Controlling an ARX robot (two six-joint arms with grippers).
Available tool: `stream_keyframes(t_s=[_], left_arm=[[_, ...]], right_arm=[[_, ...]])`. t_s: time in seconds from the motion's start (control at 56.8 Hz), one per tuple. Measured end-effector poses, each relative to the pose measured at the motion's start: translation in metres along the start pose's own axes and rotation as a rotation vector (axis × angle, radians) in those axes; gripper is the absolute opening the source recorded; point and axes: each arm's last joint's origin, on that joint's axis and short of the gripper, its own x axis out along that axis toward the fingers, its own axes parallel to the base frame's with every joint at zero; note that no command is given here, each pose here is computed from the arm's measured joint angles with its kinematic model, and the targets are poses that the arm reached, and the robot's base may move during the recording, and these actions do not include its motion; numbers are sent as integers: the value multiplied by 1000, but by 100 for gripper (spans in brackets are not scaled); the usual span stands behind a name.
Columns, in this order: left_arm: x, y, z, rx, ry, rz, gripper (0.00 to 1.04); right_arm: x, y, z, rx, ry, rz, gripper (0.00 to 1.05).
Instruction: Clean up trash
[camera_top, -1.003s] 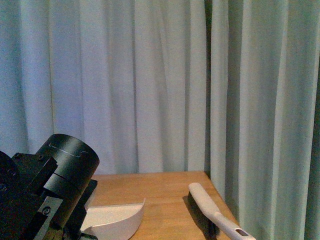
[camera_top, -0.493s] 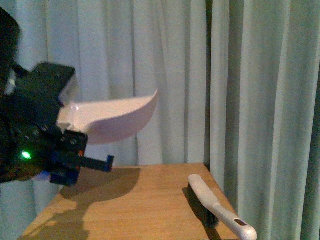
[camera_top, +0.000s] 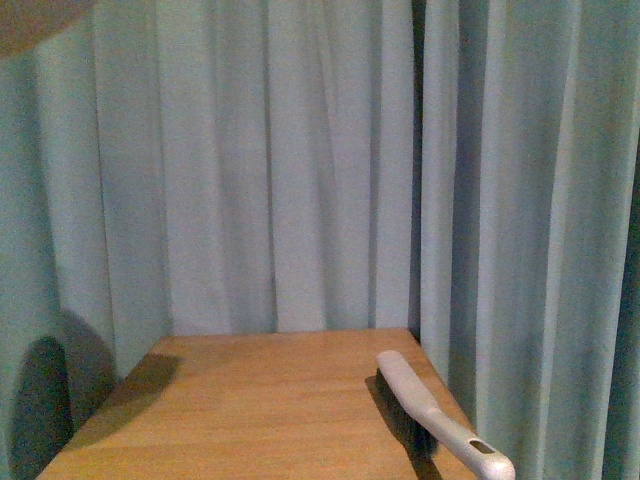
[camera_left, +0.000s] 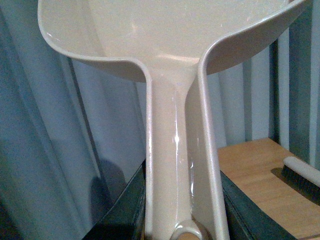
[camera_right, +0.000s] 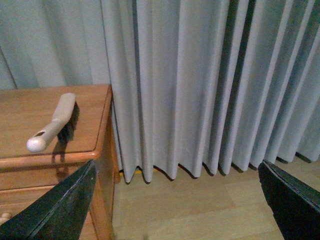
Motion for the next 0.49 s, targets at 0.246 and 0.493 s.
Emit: stream_keyframes(t_s=[0.246, 0.493], left_arm=[[-39, 33, -3, 11, -10, 92, 28], [-44, 36, -7, -46, 12, 121, 28]], right_arm=[[0, 0, 0, 0, 0, 0, 97], [5, 2, 1, -89, 49, -283, 97]])
